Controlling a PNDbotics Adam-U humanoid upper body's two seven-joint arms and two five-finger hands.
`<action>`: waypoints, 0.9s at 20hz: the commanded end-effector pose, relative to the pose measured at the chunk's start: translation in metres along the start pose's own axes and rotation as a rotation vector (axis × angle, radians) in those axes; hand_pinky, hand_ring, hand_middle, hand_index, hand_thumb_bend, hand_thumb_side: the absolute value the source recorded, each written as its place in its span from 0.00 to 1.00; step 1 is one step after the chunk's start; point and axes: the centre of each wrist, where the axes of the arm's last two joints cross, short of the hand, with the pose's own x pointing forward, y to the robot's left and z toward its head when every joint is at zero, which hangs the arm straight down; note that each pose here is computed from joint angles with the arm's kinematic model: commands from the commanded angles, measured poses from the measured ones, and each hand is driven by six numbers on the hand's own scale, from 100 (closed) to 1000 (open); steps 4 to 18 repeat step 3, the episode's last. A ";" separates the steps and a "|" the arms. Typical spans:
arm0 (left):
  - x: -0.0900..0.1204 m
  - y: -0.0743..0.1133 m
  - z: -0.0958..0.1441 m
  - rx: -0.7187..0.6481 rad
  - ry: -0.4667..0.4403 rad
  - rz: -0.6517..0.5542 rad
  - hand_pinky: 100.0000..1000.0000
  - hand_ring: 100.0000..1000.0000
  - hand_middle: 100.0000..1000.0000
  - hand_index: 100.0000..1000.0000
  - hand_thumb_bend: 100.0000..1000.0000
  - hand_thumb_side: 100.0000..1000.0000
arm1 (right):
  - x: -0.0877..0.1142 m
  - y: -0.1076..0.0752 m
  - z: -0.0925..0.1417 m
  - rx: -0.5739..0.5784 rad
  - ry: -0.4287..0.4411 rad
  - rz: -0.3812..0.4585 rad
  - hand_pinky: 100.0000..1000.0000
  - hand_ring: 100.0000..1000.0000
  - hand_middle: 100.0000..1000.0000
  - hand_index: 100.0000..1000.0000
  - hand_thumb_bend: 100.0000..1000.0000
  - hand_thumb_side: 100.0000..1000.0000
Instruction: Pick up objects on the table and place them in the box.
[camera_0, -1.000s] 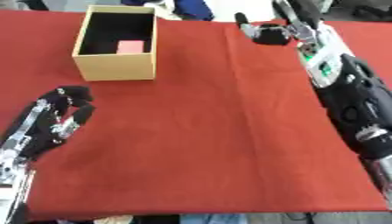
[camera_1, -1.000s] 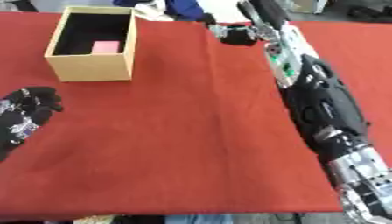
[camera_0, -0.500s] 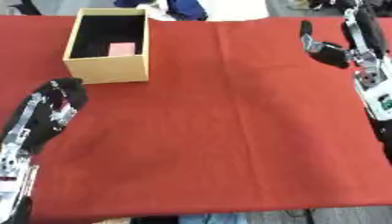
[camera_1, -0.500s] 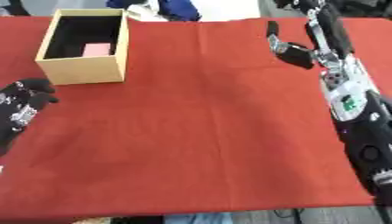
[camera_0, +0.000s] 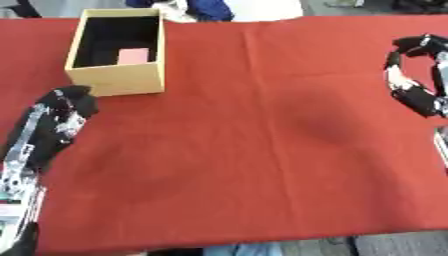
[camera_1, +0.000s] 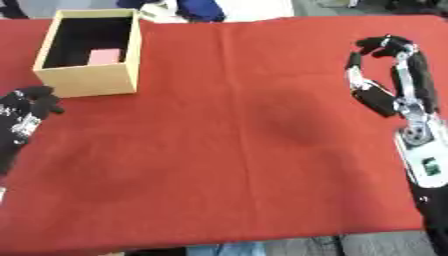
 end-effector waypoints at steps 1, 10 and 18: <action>0.007 0.006 -0.001 0.010 -0.024 -0.023 1.00 0.58 0.57 0.73 0.43 0.49 | 0.012 -0.010 0.005 -0.035 0.017 -0.043 0.62 0.69 0.48 0.67 0.00 0.65; 0.007 0.005 0.000 0.011 -0.021 -0.020 1.00 0.58 0.57 0.72 0.42 0.50 | 0.016 -0.008 0.018 -0.025 0.042 -0.075 0.62 0.69 0.47 0.67 0.00 0.66; 0.007 0.005 0.000 0.011 -0.021 -0.020 1.00 0.58 0.57 0.72 0.42 0.50 | 0.016 -0.008 0.018 -0.025 0.042 -0.075 0.62 0.69 0.47 0.67 0.00 0.66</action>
